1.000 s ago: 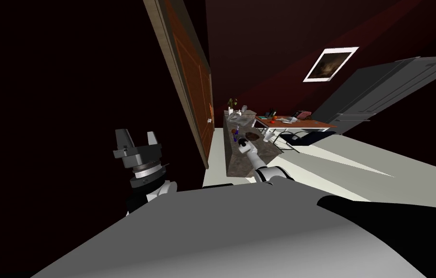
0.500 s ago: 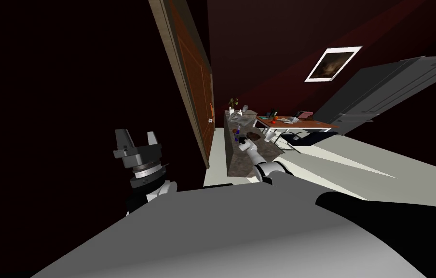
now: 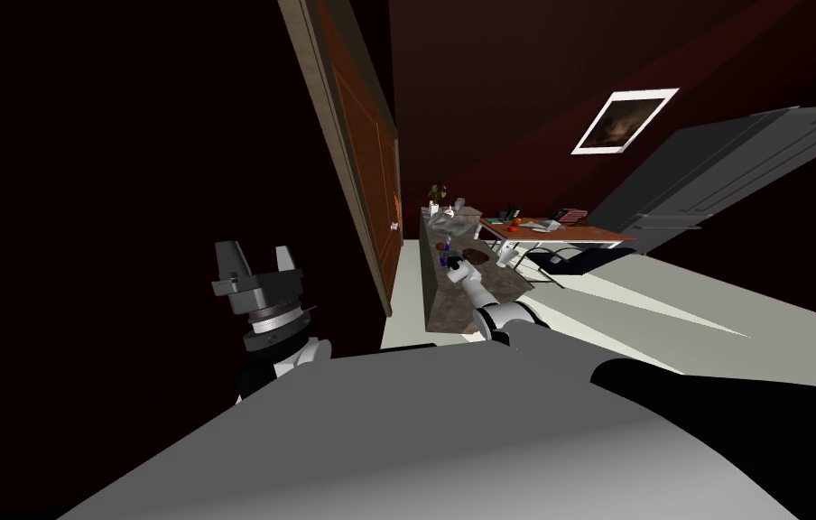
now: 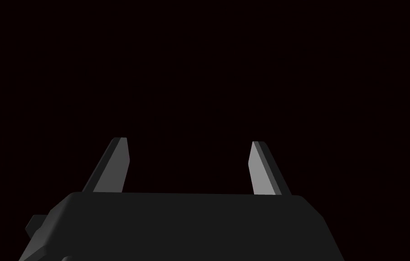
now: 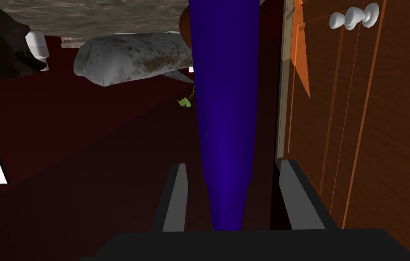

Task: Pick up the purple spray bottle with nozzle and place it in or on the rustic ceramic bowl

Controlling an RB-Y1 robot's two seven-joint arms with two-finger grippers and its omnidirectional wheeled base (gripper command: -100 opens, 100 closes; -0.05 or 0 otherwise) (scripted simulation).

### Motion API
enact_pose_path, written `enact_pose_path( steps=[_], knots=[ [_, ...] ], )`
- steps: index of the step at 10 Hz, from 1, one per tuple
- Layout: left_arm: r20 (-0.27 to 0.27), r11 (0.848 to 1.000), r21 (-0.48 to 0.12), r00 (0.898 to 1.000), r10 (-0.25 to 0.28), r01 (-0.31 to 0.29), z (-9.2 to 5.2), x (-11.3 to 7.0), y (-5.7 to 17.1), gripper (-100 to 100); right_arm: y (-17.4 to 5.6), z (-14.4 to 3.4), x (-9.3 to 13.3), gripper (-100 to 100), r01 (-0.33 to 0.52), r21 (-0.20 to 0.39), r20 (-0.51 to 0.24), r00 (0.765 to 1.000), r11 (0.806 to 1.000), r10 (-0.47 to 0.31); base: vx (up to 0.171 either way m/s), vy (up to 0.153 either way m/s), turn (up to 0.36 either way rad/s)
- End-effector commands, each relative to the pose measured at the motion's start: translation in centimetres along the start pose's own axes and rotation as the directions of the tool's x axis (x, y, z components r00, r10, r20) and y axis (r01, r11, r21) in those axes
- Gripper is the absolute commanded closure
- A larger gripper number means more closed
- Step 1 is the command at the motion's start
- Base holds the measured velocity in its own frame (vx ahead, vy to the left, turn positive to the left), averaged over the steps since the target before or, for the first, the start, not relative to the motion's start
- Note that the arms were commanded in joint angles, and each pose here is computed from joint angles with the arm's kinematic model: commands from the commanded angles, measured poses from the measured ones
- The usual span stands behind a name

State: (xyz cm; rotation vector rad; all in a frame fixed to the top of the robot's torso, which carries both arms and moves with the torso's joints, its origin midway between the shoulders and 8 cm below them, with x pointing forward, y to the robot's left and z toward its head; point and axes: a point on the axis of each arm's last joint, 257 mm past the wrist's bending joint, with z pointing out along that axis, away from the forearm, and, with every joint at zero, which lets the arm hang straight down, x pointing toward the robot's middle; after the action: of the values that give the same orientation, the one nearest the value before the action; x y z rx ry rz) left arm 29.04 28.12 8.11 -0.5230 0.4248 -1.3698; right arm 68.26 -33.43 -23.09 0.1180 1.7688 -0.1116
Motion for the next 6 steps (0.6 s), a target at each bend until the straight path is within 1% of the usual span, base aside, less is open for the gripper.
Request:
enact_pose_path(
  steps=[1, 4, 5, 6],
  knots=[
    [0.0, 1.0, 0.0, 1.0, 0.0, 0.0, 0.0, 0.0, 0.0, 0, 0.0, 0.0, 0.0, 100, 0.0, 0.0, 0.0, 1.0, 1.0, 0.0, 0.0, 0.0, 0.0],
    [0.0, 1.0, 0.0, 1.0, 0.0, 0.0, 0.0, 0.0, 0.0, 0, 0.01, 0.01, -0.06, 100, 0.0, 0.0, 0.001, 1.0, 1.0, 0.0, 0.0, 0.0, 0.0],
    [0.0, 1.0, 0.0, 1.0, 0.0, 0.0, 0.0, 0.0, 0.0, 0, 0.02, 0.01, -0.07, 0, 0.0, 0.0, 0.001, 1.0, 1.0, 0.0, 0.0, 0.0, 0.0],
    [0.0, 1.0, 0.0, 1.0, 0.0, 0.0, 0.0, 0.0, 0.0, 0, 0.01, 0.01, -0.07, 100, 0.0, 0.0, 0.001, 1.0, 1.0, 0.0, 0.0, 0.0, 0.0]
  ],
)
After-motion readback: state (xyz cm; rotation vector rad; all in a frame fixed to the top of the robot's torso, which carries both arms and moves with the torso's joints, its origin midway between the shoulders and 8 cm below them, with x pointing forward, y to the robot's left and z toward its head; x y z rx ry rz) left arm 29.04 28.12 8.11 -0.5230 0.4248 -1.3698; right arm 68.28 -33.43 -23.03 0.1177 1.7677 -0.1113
